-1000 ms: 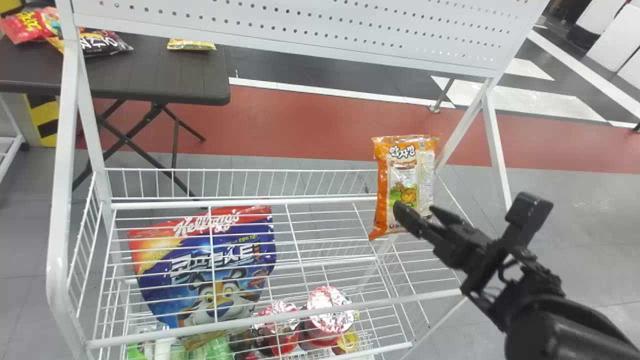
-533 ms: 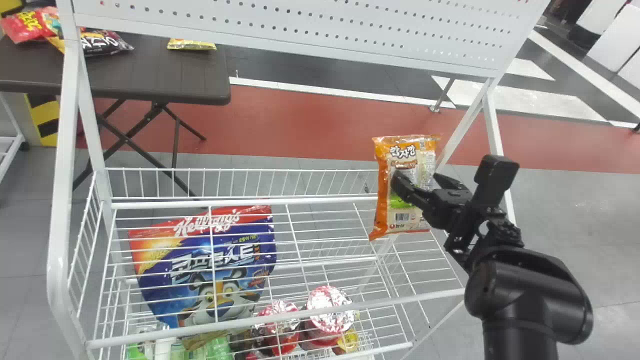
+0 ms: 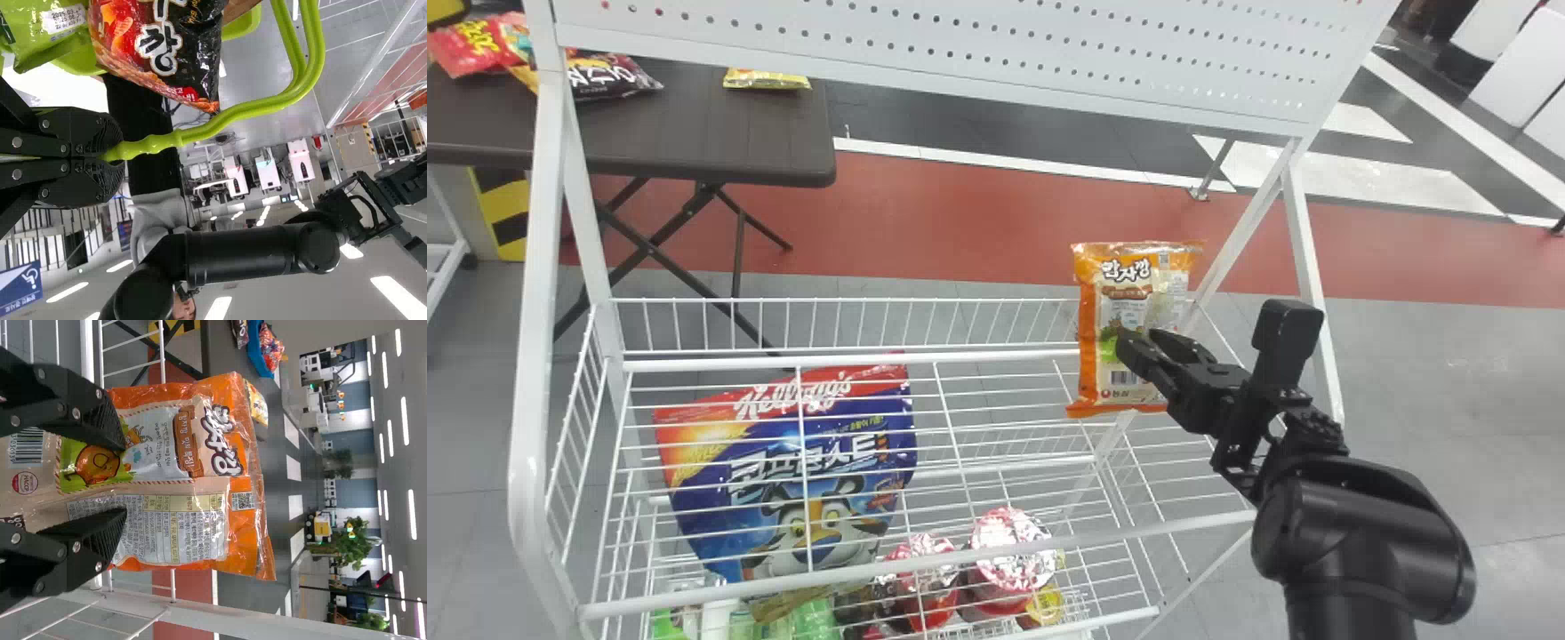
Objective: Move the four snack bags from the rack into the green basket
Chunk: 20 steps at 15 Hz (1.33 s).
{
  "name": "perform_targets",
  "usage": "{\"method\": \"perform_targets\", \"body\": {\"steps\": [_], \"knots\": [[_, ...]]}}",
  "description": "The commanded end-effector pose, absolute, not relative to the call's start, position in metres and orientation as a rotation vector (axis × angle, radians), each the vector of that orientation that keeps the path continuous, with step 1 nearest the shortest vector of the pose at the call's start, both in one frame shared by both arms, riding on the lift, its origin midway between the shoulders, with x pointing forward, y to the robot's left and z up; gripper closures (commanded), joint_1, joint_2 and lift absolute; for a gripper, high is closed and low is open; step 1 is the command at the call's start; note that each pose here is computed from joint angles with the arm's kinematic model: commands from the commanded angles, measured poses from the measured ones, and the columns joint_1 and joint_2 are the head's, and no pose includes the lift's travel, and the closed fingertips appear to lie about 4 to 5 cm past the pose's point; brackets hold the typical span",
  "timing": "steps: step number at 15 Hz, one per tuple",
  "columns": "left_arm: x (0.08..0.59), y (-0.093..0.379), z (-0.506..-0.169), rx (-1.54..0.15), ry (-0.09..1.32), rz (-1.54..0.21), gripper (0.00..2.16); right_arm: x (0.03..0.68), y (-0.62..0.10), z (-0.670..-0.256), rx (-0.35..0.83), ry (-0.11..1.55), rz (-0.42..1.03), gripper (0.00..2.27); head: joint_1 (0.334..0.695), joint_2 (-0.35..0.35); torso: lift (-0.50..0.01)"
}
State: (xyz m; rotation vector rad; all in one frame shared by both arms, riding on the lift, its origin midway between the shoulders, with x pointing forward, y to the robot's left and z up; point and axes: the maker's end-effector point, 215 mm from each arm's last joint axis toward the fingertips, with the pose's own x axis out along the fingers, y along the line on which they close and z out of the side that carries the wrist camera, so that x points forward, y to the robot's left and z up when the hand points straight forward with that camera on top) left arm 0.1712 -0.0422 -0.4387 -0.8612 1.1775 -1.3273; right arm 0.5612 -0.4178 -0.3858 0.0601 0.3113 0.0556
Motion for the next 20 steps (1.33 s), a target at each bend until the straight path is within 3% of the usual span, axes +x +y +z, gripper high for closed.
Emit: {"method": "perform_targets", "body": {"steps": [1, 5, 8, 15, 18, 20], "knots": [[0.173, -0.043, -0.438, -0.861, 1.175, -1.327, 1.5, 0.56, -0.426, -0.377, 0.081, 0.277, 0.045, 2.22, 0.695, -0.35, 0.0], [0.172, -0.043, -0.438, -0.858, 1.183, -1.325, 1.5, 0.533, -0.43, -0.361, 0.112, 0.24, 0.049, 2.22, 0.695, -0.35, 0.0], [0.171, -0.043, -0.438, -0.859, 1.185, -1.326, 1.5, 0.49, -0.408, -0.348, 0.216, 0.277, 0.114, 2.22, 0.695, -0.35, 0.0], [0.17, -0.04, -0.44, -0.86, 1.174, -1.314, 1.5, 0.327, -0.299, -0.36, 0.527, 0.623, 0.358, 2.22, 0.695, -0.35, 0.0], [0.17, -0.041, -0.439, -0.862, 1.163, -1.317, 1.5, 0.261, -0.283, -0.376, 0.695, 0.8, 0.392, 2.22, 0.695, -0.35, 0.0], [0.171, -0.04, -0.439, -0.863, 1.155, -1.316, 1.5, 0.237, -0.292, -0.397, 0.706, 0.874, 0.351, 2.22, 0.695, -0.35, 0.0]]}}
